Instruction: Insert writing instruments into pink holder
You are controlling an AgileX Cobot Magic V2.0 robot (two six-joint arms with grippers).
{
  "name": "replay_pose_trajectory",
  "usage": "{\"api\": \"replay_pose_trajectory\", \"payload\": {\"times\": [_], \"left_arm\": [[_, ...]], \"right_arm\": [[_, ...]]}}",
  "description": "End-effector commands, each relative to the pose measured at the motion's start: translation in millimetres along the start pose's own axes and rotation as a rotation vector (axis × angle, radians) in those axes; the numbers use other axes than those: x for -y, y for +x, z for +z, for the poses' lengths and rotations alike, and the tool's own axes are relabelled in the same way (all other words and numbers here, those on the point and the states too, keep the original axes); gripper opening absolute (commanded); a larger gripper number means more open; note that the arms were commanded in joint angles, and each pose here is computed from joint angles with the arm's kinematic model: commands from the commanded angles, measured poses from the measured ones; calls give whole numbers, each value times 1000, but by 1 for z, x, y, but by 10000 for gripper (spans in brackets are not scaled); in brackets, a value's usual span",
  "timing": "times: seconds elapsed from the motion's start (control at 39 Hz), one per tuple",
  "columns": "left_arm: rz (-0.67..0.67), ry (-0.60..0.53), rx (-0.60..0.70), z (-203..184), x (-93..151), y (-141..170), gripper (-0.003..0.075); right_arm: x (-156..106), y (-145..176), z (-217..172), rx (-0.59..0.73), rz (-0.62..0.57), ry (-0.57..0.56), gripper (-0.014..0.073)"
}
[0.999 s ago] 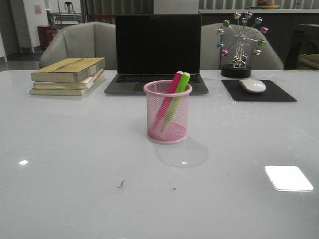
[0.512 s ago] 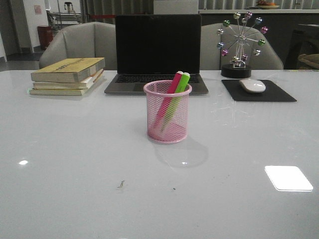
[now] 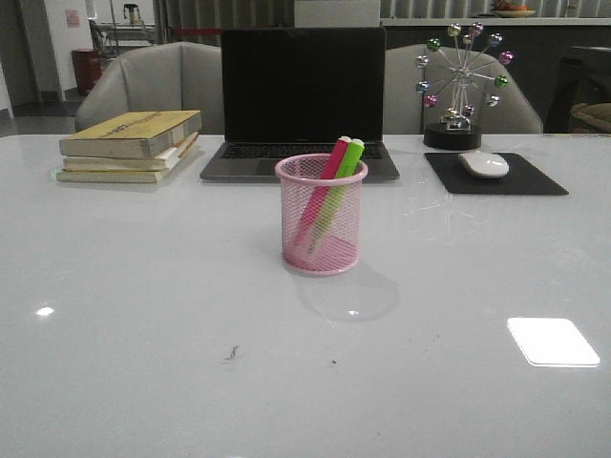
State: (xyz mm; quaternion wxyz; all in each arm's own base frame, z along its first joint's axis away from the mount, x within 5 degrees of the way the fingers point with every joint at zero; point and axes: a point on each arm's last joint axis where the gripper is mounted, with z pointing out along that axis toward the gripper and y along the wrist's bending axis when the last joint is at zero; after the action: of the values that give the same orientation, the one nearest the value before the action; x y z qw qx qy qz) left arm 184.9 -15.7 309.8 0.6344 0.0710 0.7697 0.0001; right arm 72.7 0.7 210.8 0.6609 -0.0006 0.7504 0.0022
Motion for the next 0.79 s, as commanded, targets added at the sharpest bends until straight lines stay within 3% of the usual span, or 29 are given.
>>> {"api": "replay_pose_trajectory", "payload": {"times": [0.0, 0.33, 0.77], "left_arm": [[-3, 16, 117, -4, 1, -19, 98], [-3, 16, 117, -4, 1, -19, 98], [-3, 16, 117, -4, 1, -19, 98]], "right_arm": [[2, -10, -6, 123, -11, 21, 59], [1, 13, -15, 144, -9, 12, 59], [0, 15, -15, 125, -1, 7, 59]]}}
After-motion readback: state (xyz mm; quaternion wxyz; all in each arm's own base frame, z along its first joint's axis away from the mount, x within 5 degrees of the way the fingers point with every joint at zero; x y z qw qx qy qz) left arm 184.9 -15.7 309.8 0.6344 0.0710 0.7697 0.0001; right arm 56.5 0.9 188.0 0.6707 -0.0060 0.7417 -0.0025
